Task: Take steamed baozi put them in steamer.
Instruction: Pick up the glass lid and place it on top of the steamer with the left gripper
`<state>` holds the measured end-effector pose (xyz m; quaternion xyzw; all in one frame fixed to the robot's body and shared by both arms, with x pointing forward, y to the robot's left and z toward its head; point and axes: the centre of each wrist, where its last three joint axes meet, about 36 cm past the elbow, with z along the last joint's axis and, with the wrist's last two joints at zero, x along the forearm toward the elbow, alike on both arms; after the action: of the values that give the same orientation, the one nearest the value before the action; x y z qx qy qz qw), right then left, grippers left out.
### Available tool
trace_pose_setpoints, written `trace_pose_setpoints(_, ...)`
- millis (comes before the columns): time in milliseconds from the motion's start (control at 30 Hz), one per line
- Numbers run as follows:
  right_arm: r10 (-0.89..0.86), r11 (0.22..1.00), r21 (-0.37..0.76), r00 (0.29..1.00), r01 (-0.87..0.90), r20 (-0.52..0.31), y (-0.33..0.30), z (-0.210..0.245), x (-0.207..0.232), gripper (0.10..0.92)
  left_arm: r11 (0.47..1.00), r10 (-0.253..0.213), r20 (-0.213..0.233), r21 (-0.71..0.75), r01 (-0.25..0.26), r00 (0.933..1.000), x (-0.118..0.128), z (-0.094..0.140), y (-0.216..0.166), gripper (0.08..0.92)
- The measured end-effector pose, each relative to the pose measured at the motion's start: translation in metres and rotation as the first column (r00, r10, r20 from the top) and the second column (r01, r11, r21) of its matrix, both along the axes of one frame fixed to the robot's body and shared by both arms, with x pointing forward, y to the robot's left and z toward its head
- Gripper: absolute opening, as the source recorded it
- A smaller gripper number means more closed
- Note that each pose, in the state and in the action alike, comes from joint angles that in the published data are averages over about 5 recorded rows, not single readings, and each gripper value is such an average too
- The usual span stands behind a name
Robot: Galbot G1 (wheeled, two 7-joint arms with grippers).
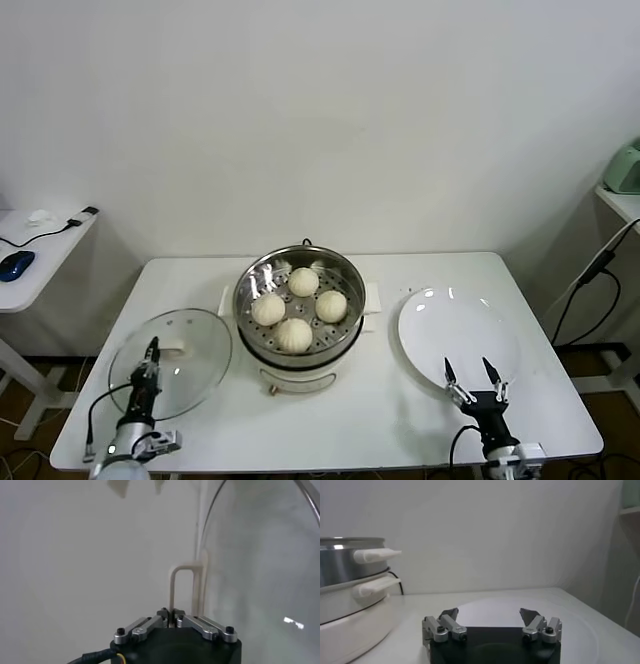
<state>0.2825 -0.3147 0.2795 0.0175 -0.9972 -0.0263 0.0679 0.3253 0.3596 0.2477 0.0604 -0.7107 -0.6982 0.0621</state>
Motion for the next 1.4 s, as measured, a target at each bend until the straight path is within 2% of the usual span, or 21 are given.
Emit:
trace_pose_setpoints(233,-0.007,1.0,-0.011,1.0,0.007,0.012,0.0,0.006,0.005,0.823,1.0,0.013,0.031,-0.001,-0.013,0.9994,-0.003,0.042,0.02,0.146)
trace_pose_setpoints(433,-0.018,0.999,-0.032,1.0,0.018,0.008,0.002,0.009,0.006,0.823,0.999,0.041,0.058,-0.022,-0.04,0.9975,0.005,0.089,0.04,0.146)
trace_pose_setpoints(633,-0.023,0.998,-0.062,1.0,0.023,-0.001,0.005,0.011,0.005,0.823,0.995,0.067,0.077,-0.076,-0.061,0.9948,0.016,0.139,0.032,0.146)
trace_pose_setpoints(767,-0.014,0.997,-0.08,1.0,0.014,0.001,0.009,0.014,0.005,0.823,0.993,0.061,0.093,-0.11,-0.051,0.9938,0.023,0.168,0.006,0.146)
trace_pose_setpoints(900,-0.003,0.995,-0.096,1.0,0.003,0.003,0.012,0.016,0.005,0.823,0.991,0.037,0.09,-0.132,-0.025,0.9952,0.029,0.185,-0.033,0.146)
trace_pose_setpoints(1167,0.004,0.993,-0.121,1.0,-0.003,0.006,0.013,0.02,0.007,0.823,0.988,-0.016,0.059,-0.154,0.025,0.9981,0.04,0.196,-0.123,0.146)
trace_pose_setpoints(1400,0.004,0.992,-0.126,1.0,-0.003,0.007,0.015,0.019,0.008,0.823,0.983,-0.036,0.038,-0.178,0.042,0.9986,0.044,0.203,-0.198,0.146)
